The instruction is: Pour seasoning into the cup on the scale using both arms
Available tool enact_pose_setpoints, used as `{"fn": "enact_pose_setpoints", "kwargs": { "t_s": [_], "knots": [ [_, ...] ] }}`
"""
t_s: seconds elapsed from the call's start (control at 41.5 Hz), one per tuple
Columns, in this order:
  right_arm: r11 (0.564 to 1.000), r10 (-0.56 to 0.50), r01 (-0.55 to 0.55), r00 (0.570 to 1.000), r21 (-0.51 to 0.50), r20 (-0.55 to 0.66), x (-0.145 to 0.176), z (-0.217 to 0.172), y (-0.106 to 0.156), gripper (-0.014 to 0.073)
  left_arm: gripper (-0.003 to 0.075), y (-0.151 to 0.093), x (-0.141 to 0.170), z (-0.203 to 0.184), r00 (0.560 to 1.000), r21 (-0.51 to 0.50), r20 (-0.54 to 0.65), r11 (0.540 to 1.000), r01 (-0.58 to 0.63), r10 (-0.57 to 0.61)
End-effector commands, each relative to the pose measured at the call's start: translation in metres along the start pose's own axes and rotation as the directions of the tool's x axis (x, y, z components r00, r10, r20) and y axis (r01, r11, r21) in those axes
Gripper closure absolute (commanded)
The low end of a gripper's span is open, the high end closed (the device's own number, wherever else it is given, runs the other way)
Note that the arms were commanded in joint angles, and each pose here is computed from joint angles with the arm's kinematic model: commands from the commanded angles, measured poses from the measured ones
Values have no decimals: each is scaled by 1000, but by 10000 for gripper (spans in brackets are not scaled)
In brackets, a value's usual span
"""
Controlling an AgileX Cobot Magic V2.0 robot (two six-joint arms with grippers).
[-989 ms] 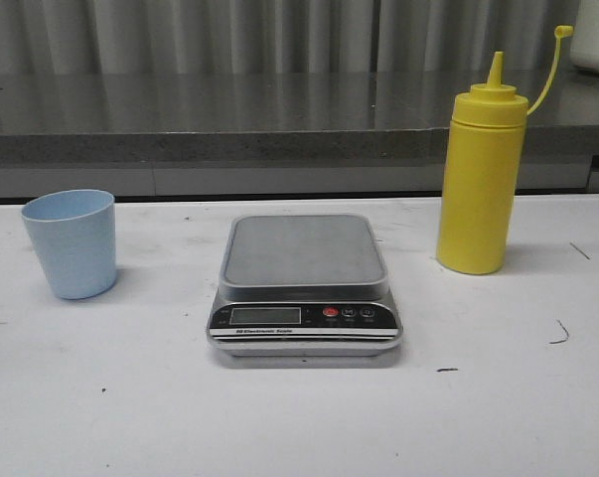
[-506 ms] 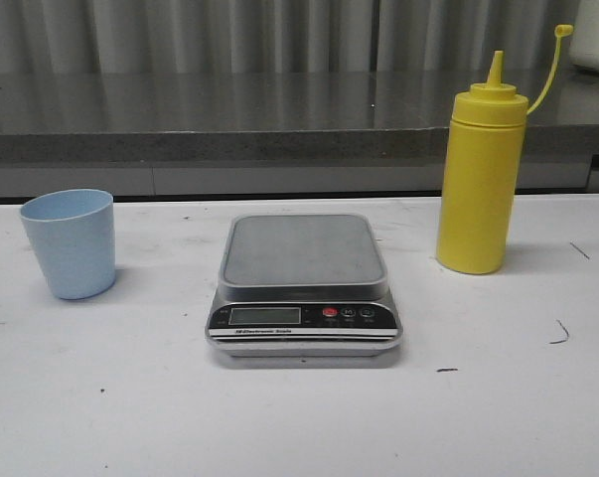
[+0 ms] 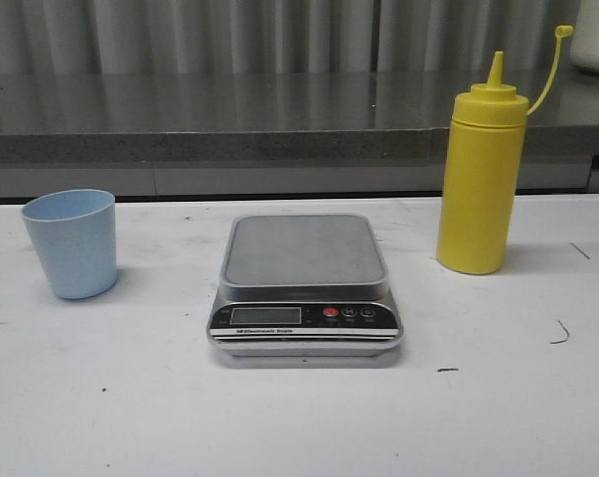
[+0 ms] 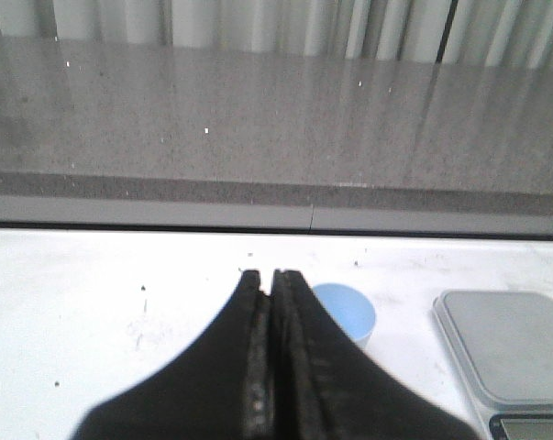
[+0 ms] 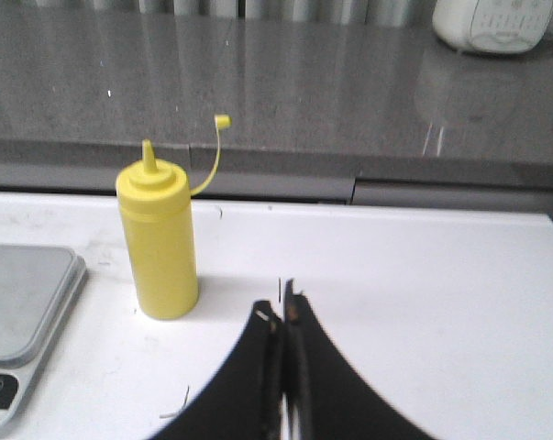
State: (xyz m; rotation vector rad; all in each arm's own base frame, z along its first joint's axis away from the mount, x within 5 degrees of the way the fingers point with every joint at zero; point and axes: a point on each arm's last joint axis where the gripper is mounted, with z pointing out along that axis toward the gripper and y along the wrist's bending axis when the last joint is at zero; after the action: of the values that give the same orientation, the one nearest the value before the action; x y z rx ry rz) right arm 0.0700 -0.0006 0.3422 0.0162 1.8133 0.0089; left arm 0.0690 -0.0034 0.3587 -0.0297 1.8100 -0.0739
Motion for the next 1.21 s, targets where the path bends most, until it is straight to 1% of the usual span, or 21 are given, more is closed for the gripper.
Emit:
{"fn": "enact_pose_setpoints", "kwargs": {
  "t_s": [0.0, 0.289, 0.338, 0.362, 0.41, 0.458, 0.482, 0.531, 0.555, 0.579, 0.627, 0.699, 0.748, 0.796, 0.82, 0.941, 1.061, 1.182],
  "knots": [
    [1000, -24, 24, 1000, 11, -4, -12, 12, 0, 714, 740, 0, -13, 10, 1000, 1, 22, 1000, 8, -8],
    [999, -28, 30, 985, 10, -167, -2, 46, 0, 713, 740, 1, -11, 36, 998, -6, -65, 1000, 13, -13],
    [999, -36, 38, 982, 9, -184, -1, 50, 0, 704, 740, 2, -9, 40, 996, -7, -86, 1000, 14, -14],
    [999, -39, 42, 981, 8, -191, 0, 52, 0, 685, 740, 2, -9, 42, 996, -8, -94, 1000, 14, -15],
    [999, -45, 47, 978, 7, -205, 1, 55, 0, 625, 739, 2, -8, 46, 994, -9, -109, 1000, 15, -15],
    [998, -54, 57, 974, 4, -219, 2, 58, 0, 533, 734, 2, -7, 50, 992, -10, -126, 1000, 15, -16],
    [998, -59, 61, 973, 3, -223, 2, 59, 0, 484, 724, 2, -7, 51, 991, -10, -130, 1000, 15, -17],
    [998, -67, 69, 969, 1, -236, 3, 61, 0, 358, 678, 2, -6, 54, 990, -9, -143, 1000, 5, -6],
    [998, -67, 69, 968, 0, -241, 3, 62, 0, 284, 637, 2, -6, 55, 990, -8, -142, 1000, -2, 0],
    [998, -67, 69, 968, 0, -243, 4, 63, 0, 232, 601, 2, -6, 56, 990, -9, -144, 1000, -1, 0],
    [998, -67, 69, 966, 0, -250, 4, 64, 0, 130, 500, 3, -6, 58, 989, -9, -146, 1000, -2, 0],
    [998, -67, 69, 965, 0, -253, 4, 65, 0, 38, 345, 3, -5, 61, 987, -10, -159, 1000, -1, -1],
    [998, -67, 69, 965, 0, -253, 4, 65, 0, 22, 259, 3, -5, 63, 987, -11, -161, 1000, -1, -1],
    [998, -67, 69, 964, 0, -256, 5, 65, 0, 22, 211, 3, -5, 66, 985, -11, -174, 1000, 0, -2],
    [998, -67, 69, 964, 0, -259, 5, 65, 0, 22, 201, 3, -4, 69, 983, -12, -184, 1000, 0, -2],
    [998, -67, 69, 960, 0, -272, 6, 64, 0, 22, 208, 2, -10, 80, 968, -3, -250, 1000, 3, -4],
    [998, -67, 69, 959, 0, -275, 6, 64, 0, 22, 208, -6, -19, 96, 952, 39, -306, 999, -6, 18],
    [998, -67, 69, 959, 0, -274, 6, 64, 0, 22, 208, -11, -25, 121, 932, 63, -362, 998, -10, 32]
  ]
}}
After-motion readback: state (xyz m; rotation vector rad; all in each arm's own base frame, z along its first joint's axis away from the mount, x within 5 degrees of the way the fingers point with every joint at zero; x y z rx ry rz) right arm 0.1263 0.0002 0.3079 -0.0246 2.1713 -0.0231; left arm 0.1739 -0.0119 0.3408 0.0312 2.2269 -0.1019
